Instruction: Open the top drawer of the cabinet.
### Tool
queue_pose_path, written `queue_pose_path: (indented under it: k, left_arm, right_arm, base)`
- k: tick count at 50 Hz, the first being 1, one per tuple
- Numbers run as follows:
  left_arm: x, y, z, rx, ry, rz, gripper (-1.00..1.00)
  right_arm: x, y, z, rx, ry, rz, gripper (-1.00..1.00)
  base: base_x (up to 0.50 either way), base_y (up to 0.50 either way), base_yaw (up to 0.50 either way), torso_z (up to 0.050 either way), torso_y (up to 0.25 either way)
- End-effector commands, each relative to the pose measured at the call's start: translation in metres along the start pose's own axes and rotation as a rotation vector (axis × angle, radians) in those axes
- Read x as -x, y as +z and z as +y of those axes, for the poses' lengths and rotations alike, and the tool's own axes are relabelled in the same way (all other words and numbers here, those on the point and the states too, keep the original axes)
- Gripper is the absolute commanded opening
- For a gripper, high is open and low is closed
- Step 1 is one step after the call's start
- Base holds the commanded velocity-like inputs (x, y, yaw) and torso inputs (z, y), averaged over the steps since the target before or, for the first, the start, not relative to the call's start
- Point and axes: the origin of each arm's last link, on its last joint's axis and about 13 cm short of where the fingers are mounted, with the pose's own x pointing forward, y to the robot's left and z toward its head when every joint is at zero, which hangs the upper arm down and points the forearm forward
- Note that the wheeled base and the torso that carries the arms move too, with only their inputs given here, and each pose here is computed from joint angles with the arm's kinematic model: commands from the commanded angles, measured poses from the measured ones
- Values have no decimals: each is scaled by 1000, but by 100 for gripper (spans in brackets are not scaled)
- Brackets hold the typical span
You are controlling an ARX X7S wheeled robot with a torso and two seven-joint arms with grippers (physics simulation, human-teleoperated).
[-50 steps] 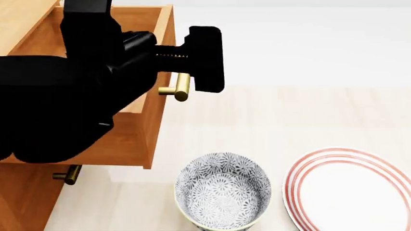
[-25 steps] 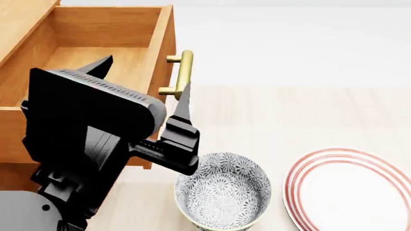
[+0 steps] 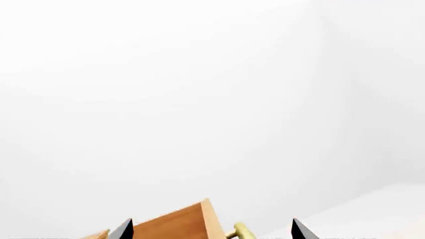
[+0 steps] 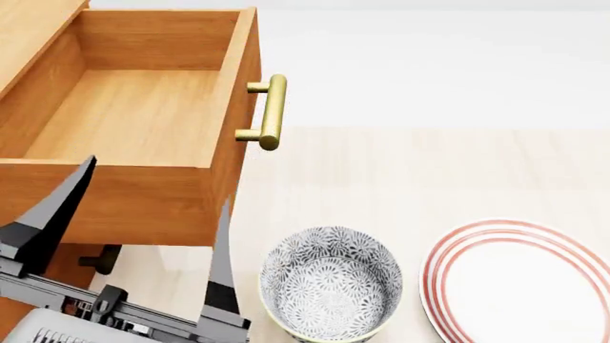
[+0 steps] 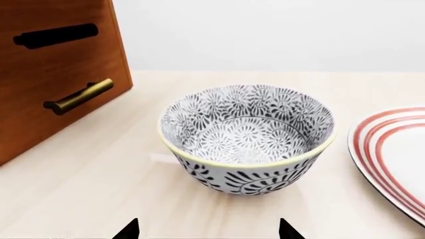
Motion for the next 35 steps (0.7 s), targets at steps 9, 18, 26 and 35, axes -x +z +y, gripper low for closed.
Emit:
queue_pose_path:
  k: [9, 18, 26, 35]
  left_arm:
    - [42, -52, 9, -104, 43, 18, 100]
    - [69, -78, 26, -178, 134, 8, 100]
    - [84, -84, 32, -281, 205, -79, 100]
    - [93, -106, 47, -353, 406, -39, 100]
  right_arm:
    - [-3, 2, 1, -3, -20, -42, 100]
    - [-2, 15, -6, -83, -103, -201, 100]
    - [6, 27, -16, -148, -184, -464, 100]
    - [12, 28, -28, -132, -309, -644, 100]
  base:
    - [0, 0, 0, 0, 0]
    - [0, 0, 0, 0, 0]
    - [0, 0, 0, 0, 0]
    - [0, 0, 0, 0, 0]
